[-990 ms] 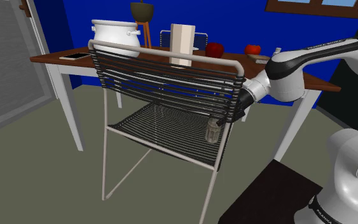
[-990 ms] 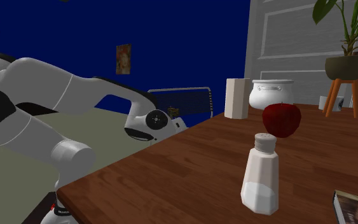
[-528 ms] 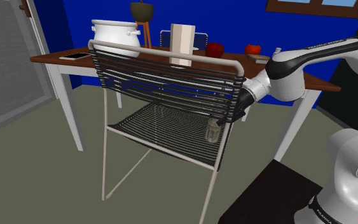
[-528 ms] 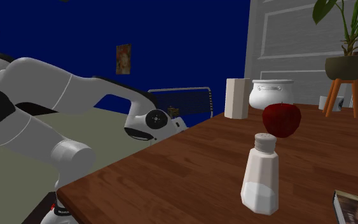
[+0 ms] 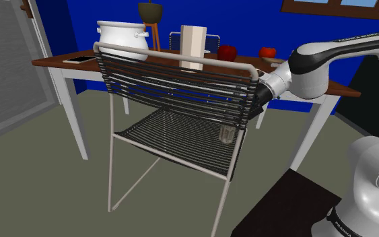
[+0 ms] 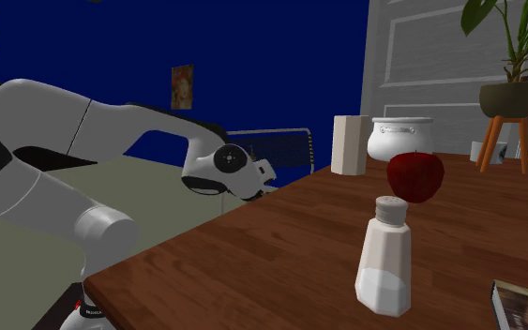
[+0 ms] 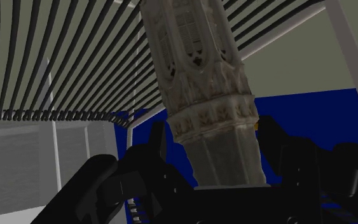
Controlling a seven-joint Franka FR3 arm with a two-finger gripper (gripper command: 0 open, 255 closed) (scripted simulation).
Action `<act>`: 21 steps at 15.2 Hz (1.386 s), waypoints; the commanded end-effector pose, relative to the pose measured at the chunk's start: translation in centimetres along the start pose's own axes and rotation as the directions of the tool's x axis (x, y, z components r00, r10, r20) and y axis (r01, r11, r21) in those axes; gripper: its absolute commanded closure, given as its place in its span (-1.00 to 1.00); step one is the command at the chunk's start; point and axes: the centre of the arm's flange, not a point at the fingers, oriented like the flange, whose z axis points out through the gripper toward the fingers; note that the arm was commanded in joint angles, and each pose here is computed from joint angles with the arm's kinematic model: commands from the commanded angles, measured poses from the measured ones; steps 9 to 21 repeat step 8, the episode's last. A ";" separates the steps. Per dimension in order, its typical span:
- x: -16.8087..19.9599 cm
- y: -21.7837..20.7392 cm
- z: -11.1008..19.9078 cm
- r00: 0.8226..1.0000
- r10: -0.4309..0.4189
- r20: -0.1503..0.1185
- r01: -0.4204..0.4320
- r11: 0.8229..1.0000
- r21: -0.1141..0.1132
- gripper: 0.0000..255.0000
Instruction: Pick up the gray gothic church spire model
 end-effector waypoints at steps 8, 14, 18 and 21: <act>3.1 -0.6 -2.2 1.000 0.000 0.000 0.000 1.000 0.000 1.00; 3.1 -0.6 -2.2 1.000 0.000 0.000 0.000 1.000 0.000 1.00; 3.1 -0.6 -2.2 1.000 0.000 0.000 0.000 1.000 0.000 1.00; 3.1 -0.6 -2.2 1.000 0.000 0.000 0.000 1.000 0.000 1.00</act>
